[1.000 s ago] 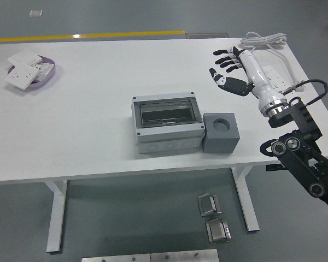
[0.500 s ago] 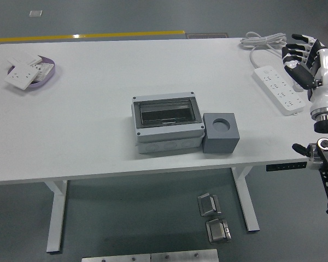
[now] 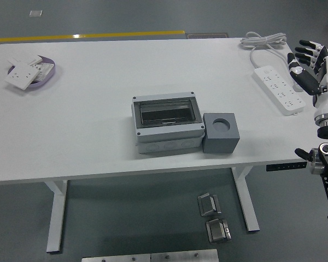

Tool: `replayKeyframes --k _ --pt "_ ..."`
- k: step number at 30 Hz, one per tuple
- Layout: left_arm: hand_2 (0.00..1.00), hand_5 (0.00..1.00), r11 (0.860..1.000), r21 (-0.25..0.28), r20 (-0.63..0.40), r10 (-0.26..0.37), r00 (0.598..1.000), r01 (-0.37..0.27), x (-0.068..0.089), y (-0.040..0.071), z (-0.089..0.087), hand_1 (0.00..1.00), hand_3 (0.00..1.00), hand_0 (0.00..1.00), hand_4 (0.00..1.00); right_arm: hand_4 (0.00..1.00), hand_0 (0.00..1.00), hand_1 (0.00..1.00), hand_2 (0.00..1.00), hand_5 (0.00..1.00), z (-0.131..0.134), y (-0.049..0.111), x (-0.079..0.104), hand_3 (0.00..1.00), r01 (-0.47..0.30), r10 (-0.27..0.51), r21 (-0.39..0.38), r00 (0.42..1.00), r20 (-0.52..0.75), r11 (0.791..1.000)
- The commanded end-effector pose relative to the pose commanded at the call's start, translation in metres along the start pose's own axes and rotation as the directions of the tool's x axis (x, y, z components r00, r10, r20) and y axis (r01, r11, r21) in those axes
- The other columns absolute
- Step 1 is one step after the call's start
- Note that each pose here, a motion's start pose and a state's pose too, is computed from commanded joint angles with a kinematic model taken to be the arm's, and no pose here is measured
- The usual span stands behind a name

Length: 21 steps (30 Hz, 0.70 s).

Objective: Pick up the cylinder from the cube,place it in the box,flap close box

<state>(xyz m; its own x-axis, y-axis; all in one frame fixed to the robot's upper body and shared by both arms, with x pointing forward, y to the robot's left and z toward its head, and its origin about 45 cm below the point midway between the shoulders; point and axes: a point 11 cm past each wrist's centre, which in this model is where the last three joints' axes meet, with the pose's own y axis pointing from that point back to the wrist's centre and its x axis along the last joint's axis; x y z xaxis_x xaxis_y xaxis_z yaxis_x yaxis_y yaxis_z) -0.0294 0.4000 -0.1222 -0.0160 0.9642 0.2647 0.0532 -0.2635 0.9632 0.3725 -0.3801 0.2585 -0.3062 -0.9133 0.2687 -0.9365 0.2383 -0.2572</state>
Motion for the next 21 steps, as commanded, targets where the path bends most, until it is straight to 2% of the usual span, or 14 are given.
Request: replayKeyframes --k 7,16,21 --pt "0.623 0.309 1.0 -0.014 0.007 0.007 1.0 -0.007 0.005 0.001 0.008 0.628 0.664 0.608 0.686 0.734 0.74 0.691 0.701 0.223 -0.002 0.001 -0.005 0.698 -0.014 0.013 0.022 0.999 0.05 1.0" --pt "0.624 0.311 0.999 -0.019 0.017 0.032 0.999 -0.032 0.02 0.001 0.011 0.628 0.664 0.608 0.686 0.756 0.73 0.684 0.682 0.239 0.012 0.007 -0.01 0.687 -0.01 0.012 -0.015 0.995 0.096 1.0" --pt "0.624 0.31 0.999 -0.023 0.016 0.033 0.999 -0.033 0.022 0.001 0.013 0.628 0.665 0.608 0.686 0.773 0.732 0.681 0.679 0.227 0.017 0.011 -0.013 0.692 -0.014 0.017 -0.03 0.995 0.101 0.999"
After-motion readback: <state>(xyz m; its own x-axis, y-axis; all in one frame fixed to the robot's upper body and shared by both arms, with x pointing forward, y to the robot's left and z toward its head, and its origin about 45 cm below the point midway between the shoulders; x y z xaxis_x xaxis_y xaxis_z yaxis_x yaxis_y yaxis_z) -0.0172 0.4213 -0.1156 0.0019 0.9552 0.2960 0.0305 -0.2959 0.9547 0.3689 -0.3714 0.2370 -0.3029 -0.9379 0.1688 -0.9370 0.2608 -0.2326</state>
